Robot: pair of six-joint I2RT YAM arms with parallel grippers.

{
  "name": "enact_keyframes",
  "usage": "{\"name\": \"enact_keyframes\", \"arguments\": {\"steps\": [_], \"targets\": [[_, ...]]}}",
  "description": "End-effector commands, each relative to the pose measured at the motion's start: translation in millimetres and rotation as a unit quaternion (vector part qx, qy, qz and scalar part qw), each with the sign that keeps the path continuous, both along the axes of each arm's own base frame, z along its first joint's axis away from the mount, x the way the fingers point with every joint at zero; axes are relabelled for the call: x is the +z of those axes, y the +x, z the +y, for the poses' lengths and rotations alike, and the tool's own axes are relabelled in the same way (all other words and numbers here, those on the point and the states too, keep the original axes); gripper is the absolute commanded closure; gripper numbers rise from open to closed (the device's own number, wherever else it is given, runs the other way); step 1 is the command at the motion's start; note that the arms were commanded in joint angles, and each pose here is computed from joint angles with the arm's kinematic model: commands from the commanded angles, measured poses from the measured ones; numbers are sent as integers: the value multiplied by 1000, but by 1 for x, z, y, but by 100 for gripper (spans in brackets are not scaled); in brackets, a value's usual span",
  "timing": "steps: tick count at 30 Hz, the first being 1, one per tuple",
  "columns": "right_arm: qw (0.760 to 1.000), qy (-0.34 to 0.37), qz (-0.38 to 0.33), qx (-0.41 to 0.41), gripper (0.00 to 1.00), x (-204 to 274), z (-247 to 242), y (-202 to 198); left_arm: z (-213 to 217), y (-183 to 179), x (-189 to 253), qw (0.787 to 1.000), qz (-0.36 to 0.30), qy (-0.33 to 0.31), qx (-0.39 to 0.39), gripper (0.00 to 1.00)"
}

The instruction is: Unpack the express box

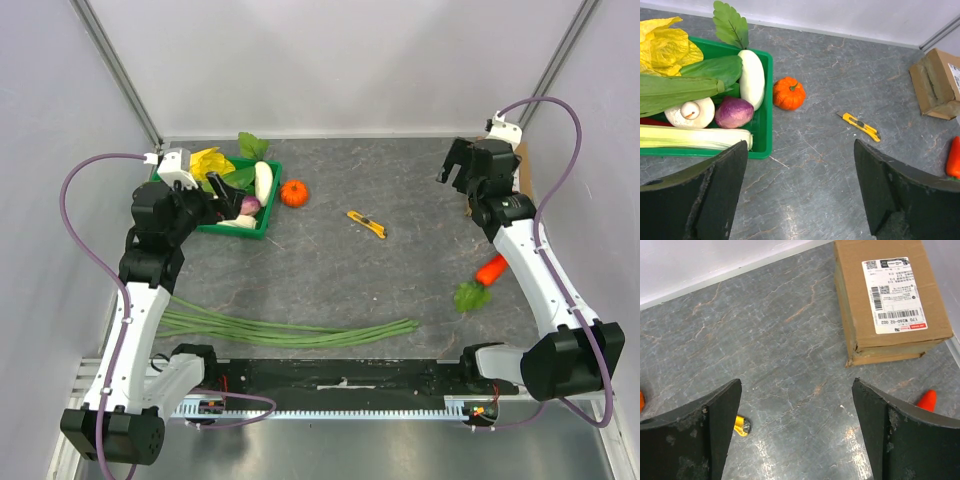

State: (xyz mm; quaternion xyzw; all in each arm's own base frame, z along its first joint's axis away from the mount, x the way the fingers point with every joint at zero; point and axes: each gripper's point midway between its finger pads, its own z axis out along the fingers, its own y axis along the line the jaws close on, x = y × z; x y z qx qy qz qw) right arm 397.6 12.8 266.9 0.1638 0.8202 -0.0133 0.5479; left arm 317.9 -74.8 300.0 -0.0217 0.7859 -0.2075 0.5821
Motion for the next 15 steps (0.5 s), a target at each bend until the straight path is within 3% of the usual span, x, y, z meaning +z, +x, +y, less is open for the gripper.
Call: {"name": "enact_keyframes", "arguments": {"steps": [1,8,15], "targets": [[999,-9,-19,-31,2,18,-13,-2,0,0,20,999,-32,-7,1,3],[999,-36,2,-15,2,14,-17,22,-7,7,3,999,-35,-16,-15,1],[996,-47,35,-65,2,-5,-62,84,-6,29,11,999,-20,-29,-2,5]]}}
